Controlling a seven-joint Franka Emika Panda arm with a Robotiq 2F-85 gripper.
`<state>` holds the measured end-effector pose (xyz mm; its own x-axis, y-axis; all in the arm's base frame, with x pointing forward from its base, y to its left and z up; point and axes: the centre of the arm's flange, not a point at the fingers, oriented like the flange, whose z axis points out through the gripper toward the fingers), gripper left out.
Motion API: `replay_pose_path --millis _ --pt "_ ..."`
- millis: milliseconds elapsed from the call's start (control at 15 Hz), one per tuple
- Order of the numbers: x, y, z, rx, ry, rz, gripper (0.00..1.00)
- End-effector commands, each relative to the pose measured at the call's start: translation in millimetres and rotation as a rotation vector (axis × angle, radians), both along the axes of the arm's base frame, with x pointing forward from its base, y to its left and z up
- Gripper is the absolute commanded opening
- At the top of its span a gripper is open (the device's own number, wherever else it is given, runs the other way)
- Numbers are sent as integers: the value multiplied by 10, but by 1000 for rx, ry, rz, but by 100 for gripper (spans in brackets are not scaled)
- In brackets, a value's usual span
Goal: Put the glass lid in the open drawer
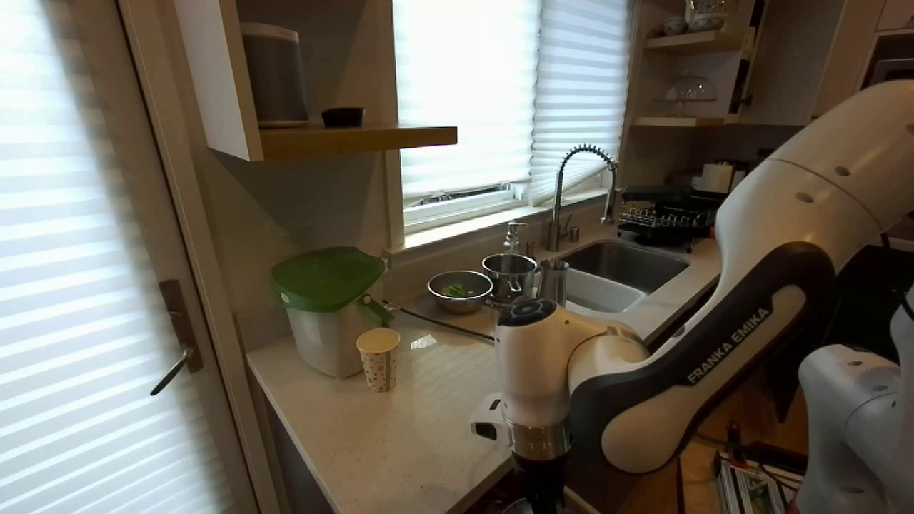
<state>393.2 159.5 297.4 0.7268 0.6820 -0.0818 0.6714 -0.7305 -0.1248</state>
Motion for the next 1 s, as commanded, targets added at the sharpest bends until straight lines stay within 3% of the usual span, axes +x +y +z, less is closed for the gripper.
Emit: replay_pose_path --millis 0,267,667,733,933 --pt "107 -42 -373 24 -56 2 2" --pt "153 -73 -676 25 -136 -7 2" --pt "205 -150 -927 27 -165 -20 2" --pt "215 -149 -895 27 -172 -23 25" --pt "242 -154 -681 34 -177 -30 49"
